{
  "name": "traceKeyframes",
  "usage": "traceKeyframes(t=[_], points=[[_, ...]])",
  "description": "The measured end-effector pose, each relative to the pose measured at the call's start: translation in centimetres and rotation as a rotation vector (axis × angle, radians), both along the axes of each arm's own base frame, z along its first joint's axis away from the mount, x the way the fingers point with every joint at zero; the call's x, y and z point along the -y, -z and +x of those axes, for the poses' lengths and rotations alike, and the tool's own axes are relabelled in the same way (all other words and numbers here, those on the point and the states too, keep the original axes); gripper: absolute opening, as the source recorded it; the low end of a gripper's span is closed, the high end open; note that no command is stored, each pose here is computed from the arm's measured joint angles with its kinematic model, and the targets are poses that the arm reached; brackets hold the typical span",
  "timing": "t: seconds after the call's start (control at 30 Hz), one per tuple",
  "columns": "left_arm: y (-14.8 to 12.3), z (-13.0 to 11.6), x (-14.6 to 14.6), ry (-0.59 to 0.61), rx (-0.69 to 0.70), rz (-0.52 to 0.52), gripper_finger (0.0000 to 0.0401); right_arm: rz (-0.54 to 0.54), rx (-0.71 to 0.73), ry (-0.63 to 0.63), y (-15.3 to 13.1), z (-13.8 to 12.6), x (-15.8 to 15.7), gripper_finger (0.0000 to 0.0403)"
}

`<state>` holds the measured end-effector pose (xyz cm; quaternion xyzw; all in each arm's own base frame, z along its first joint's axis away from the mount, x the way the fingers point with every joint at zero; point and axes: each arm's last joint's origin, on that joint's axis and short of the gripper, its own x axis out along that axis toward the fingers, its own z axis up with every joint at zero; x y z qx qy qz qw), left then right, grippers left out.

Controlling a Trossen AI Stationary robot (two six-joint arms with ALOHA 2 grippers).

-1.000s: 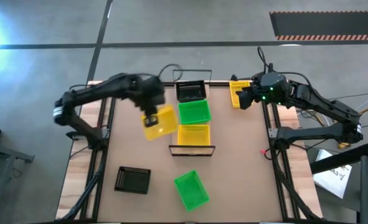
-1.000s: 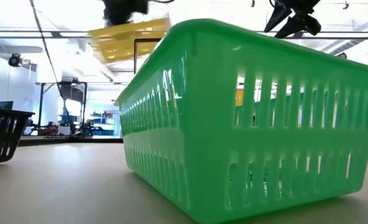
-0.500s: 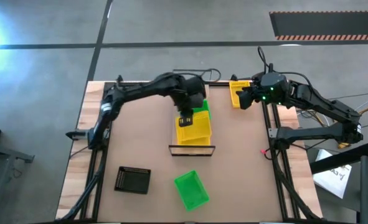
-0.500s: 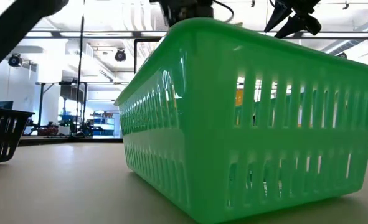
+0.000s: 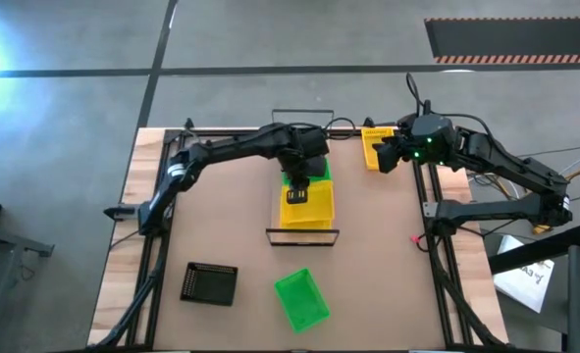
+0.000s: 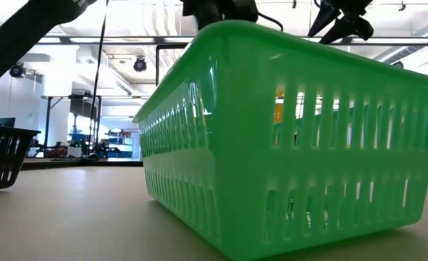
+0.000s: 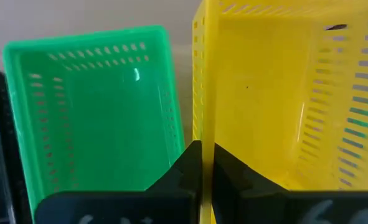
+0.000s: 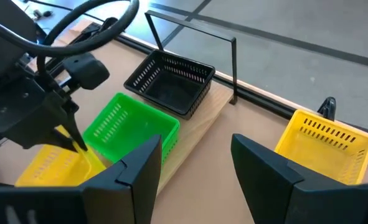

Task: Stack baskets on shelf by color
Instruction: Stack the bottom yellow bin on top of the yellow bin on the shelf

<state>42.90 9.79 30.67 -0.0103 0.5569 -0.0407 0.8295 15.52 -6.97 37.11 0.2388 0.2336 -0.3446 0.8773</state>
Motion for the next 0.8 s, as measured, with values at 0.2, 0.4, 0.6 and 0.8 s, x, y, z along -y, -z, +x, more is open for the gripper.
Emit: traceKeyframes(t=[0.2, 0.4, 0.6, 0.8], points=[[0.2, 0.0, 0.2, 0.006, -0.008, -0.002, 0.0019, -0.001, -0.001, -0.001, 0.0, 0.0, 0.0, 0.0185], [1.1, 0.0, 0.4, 0.011, -0.040, -0.011, 0.0076, -0.001, -0.001, -0.001, 0.0, 0.0, 0.0, 0.0185], [1.6, 0.0, 0.9, 0.014, -0.060, -0.022, 0.0122, -0.001, 0.000, 0.000, 0.0, 0.0, 0.0, 0.0185], [-0.1, -0.4, 1.6, 0.009, -0.014, -0.040, 0.0119, -0.002, 0.002, 0.000, 0.0, 0.0, 0.0, 0.0185]])
